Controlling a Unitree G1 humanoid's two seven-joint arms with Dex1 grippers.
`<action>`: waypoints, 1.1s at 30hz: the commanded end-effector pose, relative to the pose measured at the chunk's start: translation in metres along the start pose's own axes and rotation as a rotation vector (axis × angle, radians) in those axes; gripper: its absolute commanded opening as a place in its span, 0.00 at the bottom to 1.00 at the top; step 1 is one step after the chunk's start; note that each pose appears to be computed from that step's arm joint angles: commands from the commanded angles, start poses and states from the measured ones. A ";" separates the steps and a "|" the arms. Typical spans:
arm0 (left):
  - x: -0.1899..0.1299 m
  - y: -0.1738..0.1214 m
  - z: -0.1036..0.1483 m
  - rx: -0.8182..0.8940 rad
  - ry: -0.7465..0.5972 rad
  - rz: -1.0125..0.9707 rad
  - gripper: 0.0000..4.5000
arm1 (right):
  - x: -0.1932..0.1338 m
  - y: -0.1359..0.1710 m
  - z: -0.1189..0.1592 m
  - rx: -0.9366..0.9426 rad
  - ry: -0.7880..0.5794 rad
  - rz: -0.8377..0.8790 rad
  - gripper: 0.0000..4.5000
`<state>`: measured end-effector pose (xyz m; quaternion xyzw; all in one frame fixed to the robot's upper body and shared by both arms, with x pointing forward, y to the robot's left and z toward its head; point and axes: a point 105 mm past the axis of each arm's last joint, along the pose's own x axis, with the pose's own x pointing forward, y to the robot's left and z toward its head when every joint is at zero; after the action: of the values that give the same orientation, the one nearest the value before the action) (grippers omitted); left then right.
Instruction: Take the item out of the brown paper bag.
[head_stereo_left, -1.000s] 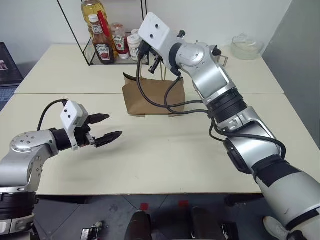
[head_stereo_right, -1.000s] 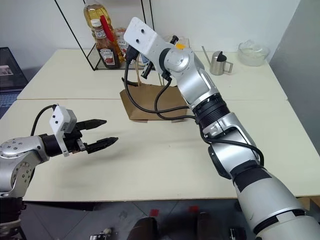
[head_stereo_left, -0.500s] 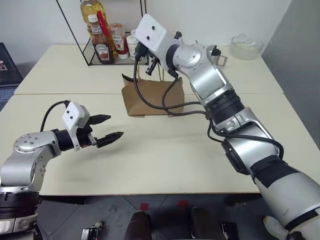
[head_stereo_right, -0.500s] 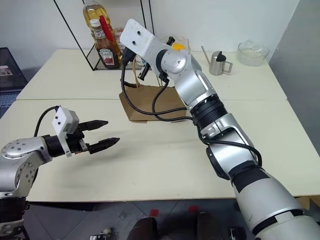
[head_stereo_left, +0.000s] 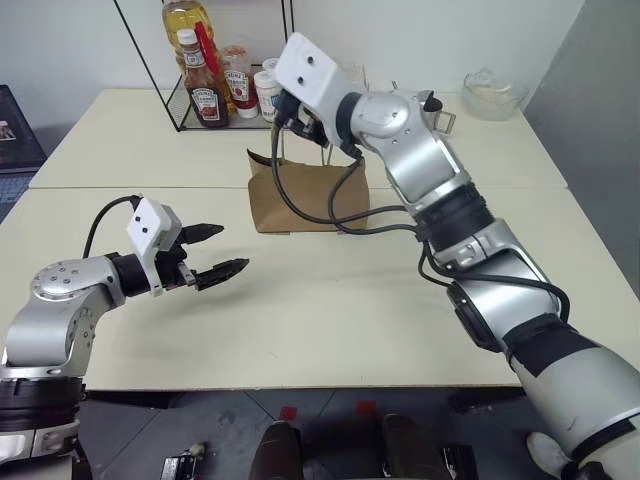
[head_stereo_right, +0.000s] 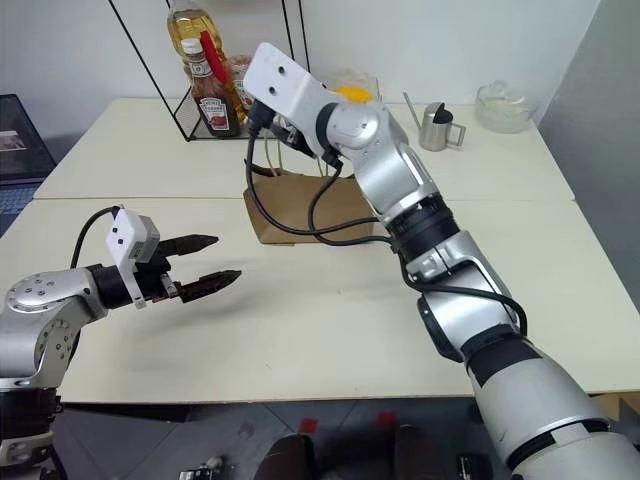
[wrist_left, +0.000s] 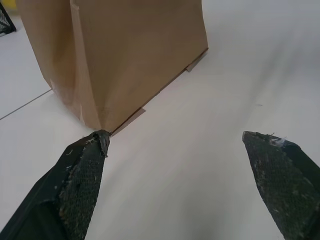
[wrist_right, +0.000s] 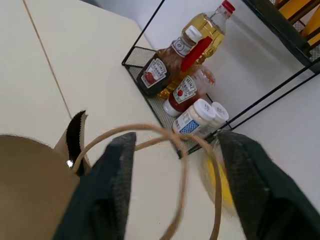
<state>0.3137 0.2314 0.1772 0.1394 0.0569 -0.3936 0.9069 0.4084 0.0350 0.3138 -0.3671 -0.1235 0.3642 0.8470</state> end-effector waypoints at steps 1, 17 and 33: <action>0.000 0.000 0.012 0.032 -0.032 -0.003 1.00 | -0.025 0.001 0.013 0.019 -0.063 0.032 0.60; 0.014 0.024 0.076 0.087 -0.148 0.023 1.00 | -0.162 0.050 -0.020 0.245 -0.106 0.228 0.60; 0.081 0.110 0.126 0.440 -0.064 0.325 0.03 | -0.204 0.063 -0.029 0.392 -0.048 0.082 0.60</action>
<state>0.4460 0.2077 0.2903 0.3013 -0.0630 -0.2747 0.9110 0.2512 -0.0927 0.2545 -0.1881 -0.0389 0.4347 0.8798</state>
